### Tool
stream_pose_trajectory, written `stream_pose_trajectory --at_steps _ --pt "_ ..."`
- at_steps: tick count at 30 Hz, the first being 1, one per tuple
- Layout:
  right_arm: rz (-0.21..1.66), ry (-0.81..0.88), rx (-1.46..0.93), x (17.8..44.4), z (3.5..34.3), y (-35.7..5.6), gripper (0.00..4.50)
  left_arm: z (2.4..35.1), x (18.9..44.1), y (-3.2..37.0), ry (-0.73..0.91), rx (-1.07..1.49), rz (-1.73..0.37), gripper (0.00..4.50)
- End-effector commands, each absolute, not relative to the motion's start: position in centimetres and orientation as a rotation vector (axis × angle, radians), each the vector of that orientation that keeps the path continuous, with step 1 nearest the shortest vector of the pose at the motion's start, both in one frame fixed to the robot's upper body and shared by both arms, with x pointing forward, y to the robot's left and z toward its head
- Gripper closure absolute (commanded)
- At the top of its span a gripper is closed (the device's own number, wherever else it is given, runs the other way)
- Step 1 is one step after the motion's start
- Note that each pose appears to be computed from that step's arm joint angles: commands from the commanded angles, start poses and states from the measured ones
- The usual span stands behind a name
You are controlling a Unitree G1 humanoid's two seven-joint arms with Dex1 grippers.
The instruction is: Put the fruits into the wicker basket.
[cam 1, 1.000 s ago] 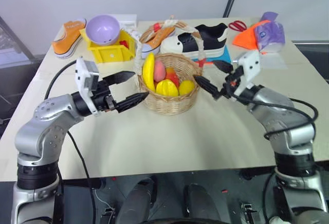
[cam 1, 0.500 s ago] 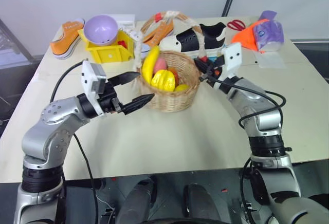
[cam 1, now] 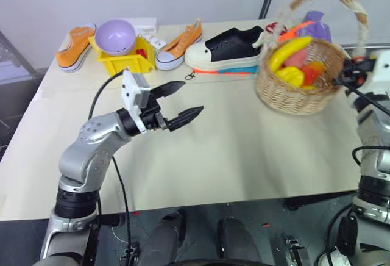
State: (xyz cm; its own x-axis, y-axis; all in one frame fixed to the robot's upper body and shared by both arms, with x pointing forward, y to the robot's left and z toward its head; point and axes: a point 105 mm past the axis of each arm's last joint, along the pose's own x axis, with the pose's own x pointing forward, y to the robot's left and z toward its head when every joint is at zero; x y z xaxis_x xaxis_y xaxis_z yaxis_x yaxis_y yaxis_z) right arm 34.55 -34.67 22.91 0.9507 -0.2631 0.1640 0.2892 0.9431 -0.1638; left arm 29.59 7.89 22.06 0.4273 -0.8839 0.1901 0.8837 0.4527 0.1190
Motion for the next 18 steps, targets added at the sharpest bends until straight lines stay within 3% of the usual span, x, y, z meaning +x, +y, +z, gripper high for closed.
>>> stream_pose_trajectory --at_steps 1,6,11,15,18 --pt "-0.365 -0.202 -0.176 33.6 24.2 -36.4 3.99 22.8 29.3 7.4 -0.287 0.032 -1.121 0.00" --pt "-0.339 -0.240 -0.209 32.9 24.9 -35.9 1.56 22.9 29.4 7.7 -0.291 0.037 -1.113 0.00" --pt "-0.257 -0.230 -0.260 30.8 24.1 -35.6 1.56 22.1 30.9 10.3 -0.271 0.071 -0.996 0.00" --pt "-0.149 -0.204 -0.268 27.8 22.0 -35.6 1.56 19.5 32.2 14.4 -0.187 0.111 -0.827 0.00" --pt "0.044 -0.155 -0.281 26.3 19.7 -33.0 1.56 16.7 32.5 18.2 -0.109 0.127 -0.684 0.00"
